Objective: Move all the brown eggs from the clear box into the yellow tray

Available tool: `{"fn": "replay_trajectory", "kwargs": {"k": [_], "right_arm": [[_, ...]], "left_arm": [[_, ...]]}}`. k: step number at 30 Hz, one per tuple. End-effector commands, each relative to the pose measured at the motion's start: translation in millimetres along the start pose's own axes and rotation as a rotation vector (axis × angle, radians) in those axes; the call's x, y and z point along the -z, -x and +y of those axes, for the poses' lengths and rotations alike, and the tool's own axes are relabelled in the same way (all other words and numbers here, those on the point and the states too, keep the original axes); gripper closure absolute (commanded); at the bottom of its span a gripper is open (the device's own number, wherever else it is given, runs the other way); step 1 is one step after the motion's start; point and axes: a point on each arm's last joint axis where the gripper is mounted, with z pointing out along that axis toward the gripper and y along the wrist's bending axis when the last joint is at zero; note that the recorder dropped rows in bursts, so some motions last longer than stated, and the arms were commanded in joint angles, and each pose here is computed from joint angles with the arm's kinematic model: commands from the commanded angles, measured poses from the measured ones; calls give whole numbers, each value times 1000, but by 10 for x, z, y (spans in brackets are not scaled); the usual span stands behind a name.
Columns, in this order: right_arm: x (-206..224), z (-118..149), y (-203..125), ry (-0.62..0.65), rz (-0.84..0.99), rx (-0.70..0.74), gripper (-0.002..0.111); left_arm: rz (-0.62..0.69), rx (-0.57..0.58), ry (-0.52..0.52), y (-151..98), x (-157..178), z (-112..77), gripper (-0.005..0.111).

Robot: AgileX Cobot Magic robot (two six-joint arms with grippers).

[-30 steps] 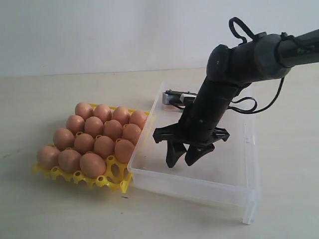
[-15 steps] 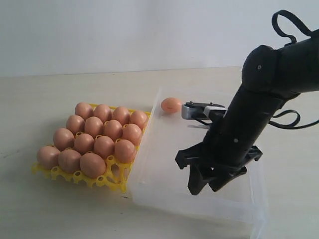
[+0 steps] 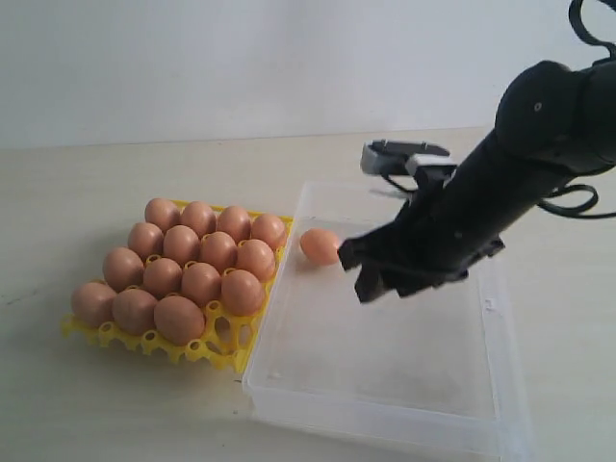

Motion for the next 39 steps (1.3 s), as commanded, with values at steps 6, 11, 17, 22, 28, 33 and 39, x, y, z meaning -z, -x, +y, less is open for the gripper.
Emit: {"fn": "replay_trajectory", "kwargs": {"k": [6,11,17,22,28,33,39], "right_arm": [[-39,-186,534,-34,-195,-70,60],[-271,-179,485,-24,-122,-44,58],[-407,-209,542,-25,-181,-80,50],[-510,-242,624,-9,-224,-161,50],[-683,-247,708,42,-212,-255,50],[-802,-267,746,60,-206,-302,50],[-864,-281,761,70,-214,-345,50]], "left_arm": [[-23,11,-1,27,8,0,107],[-23,11,-1,27,8,0,107],[-23,11,-1,27,8,0,107],[-23,11,-1,27,8,0,107],[-23,11,-1,27,8,0,107],[-23,11,-1,27,8,0,107],[-23,11,-1,27,8,0,107]]}}
